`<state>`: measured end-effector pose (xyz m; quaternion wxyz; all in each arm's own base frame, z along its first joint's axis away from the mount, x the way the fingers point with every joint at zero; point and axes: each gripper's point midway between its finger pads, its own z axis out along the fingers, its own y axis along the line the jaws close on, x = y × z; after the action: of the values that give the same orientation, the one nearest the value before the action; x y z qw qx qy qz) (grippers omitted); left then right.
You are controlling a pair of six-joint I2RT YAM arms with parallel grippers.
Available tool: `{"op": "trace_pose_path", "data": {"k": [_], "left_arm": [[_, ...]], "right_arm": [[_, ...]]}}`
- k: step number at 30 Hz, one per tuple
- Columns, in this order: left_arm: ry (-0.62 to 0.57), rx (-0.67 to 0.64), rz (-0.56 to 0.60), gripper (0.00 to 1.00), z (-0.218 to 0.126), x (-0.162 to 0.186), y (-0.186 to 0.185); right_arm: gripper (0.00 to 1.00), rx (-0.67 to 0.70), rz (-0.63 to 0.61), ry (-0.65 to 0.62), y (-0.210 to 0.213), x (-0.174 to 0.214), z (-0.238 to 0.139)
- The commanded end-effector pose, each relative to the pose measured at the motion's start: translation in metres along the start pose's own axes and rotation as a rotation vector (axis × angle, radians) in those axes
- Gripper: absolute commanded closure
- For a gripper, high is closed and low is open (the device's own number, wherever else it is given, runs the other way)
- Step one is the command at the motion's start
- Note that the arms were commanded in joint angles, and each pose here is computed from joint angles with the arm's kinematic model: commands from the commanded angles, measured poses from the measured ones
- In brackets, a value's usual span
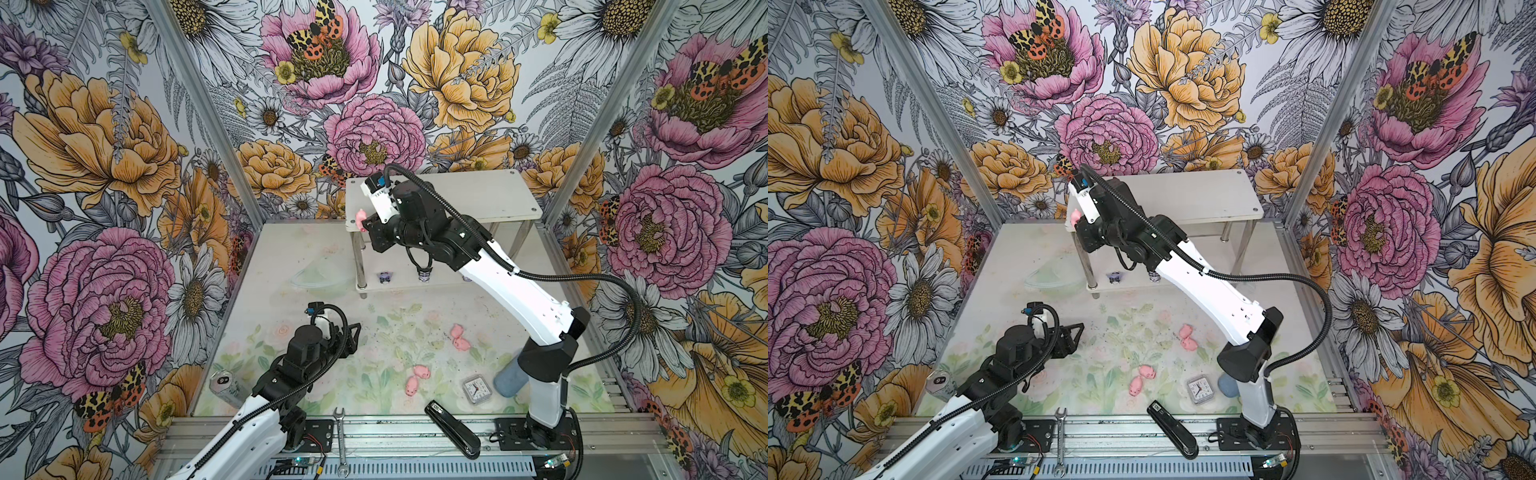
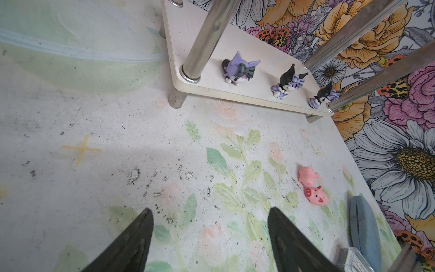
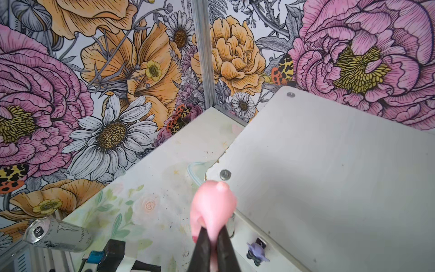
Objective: Place and organize the plastic toys onto the shelf
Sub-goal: 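Lift the pink pig and carry it up over the shelf top, then set the pink pig on the shelf top and open the right gripper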
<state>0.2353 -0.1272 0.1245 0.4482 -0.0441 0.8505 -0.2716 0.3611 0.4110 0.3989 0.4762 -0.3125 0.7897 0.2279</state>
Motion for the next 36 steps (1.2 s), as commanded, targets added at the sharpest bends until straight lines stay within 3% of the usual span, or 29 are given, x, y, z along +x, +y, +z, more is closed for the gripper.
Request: {"op": "trace_pose_path", "data": {"k": [1,12,19,26,36], "left_arm": [[-0.004,0.025,0.016,0.21,0.002,0.002,-0.001],[-0.020,0.025,0.005,0.21,0.000,0.004,0.002],[-0.015,0.024,0.004,0.21,0.001,0.005,0.003],[-0.019,0.020,0.002,0.20,0.001,0.004,0.004],[-0.011,0.017,0.003,0.20,0.003,0.005,0.004]], "right_arm": [[0.95,0.060,-0.047,0.022,-0.014,-0.001,0.001],[0.93,0.092,0.014,0.046,-0.051,0.004,0.014],[0.89,0.089,0.017,0.048,-0.054,0.005,0.018],[0.59,0.084,0.017,0.064,-0.055,0.011,0.025],[0.53,0.076,0.018,0.056,-0.057,0.008,0.024]]}}
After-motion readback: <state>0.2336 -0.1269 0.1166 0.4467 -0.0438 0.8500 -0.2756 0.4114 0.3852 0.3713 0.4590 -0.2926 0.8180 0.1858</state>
